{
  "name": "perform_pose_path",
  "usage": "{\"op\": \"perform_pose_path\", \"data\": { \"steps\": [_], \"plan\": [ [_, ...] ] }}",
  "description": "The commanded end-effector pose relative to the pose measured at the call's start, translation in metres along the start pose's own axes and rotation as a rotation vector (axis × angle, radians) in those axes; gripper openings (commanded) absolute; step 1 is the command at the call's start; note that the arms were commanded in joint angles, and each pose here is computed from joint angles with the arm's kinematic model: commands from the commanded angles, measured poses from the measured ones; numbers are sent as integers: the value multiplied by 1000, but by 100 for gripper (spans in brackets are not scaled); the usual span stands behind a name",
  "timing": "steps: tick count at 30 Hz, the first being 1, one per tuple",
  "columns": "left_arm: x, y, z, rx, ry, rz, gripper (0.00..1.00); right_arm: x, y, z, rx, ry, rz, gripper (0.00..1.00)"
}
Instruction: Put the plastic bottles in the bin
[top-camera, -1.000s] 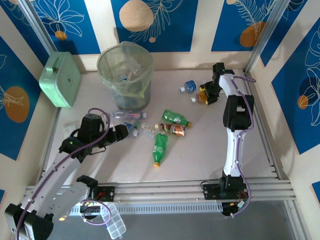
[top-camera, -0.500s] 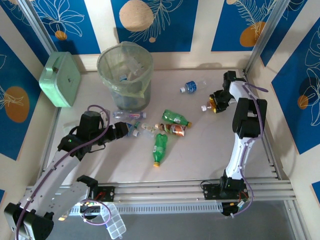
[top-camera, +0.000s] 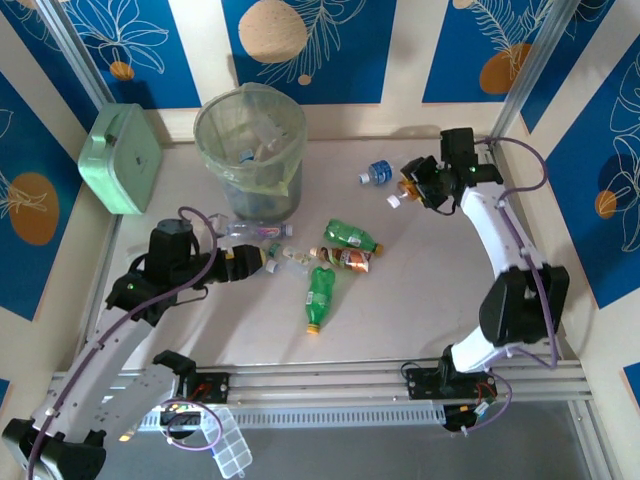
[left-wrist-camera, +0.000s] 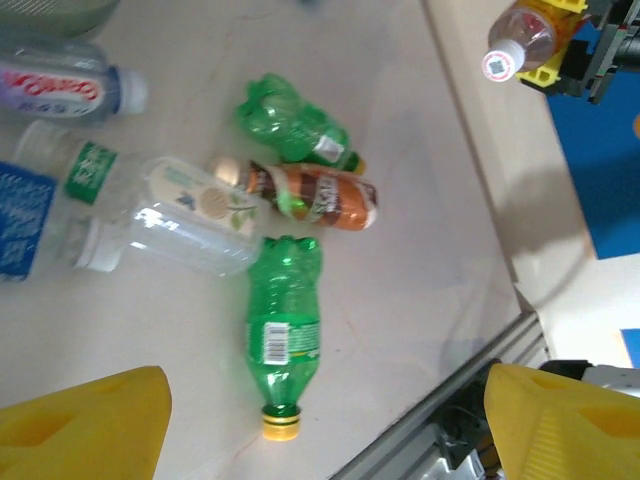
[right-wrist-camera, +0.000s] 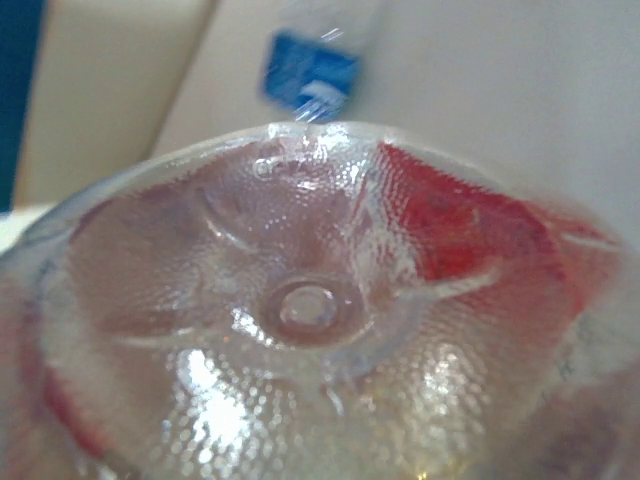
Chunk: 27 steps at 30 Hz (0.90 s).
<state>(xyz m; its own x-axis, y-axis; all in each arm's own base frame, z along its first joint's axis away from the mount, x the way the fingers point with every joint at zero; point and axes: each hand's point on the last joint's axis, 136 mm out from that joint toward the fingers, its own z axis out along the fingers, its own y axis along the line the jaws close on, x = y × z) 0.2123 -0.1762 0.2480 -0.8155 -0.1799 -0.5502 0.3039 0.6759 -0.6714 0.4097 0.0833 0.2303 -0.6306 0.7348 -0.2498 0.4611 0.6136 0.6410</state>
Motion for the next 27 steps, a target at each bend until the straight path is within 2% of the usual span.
{"op": "perform_pose_path", "data": {
  "steps": [1, 6, 9, 11, 15, 21, 27],
  "plan": [
    [-10, -45, -6, 157, -10, 110, 82, 29, 25, -20, -102, 21, -145, 44],
    [-12, -82, 12, 266, -11, 158, 83, 87, 62, -51, -288, 105, -279, 43],
    [-14, -100, 28, 307, 4, 172, 85, 115, 75, -68, -385, 168, -309, 44],
    [-11, -118, 38, 380, 26, 180, 86, 129, 80, -80, -443, 196, -322, 43],
    [-6, -151, 51, 537, 66, 207, 87, 149, 85, -103, -555, 217, -340, 43],
    [-6, -173, 64, 690, 93, 189, 87, 163, 89, -134, -702, 222, -361, 43],
    [-8, -189, 73, 810, 116, 169, 85, 174, 88, -144, -778, 257, -350, 43]
  ]
}}
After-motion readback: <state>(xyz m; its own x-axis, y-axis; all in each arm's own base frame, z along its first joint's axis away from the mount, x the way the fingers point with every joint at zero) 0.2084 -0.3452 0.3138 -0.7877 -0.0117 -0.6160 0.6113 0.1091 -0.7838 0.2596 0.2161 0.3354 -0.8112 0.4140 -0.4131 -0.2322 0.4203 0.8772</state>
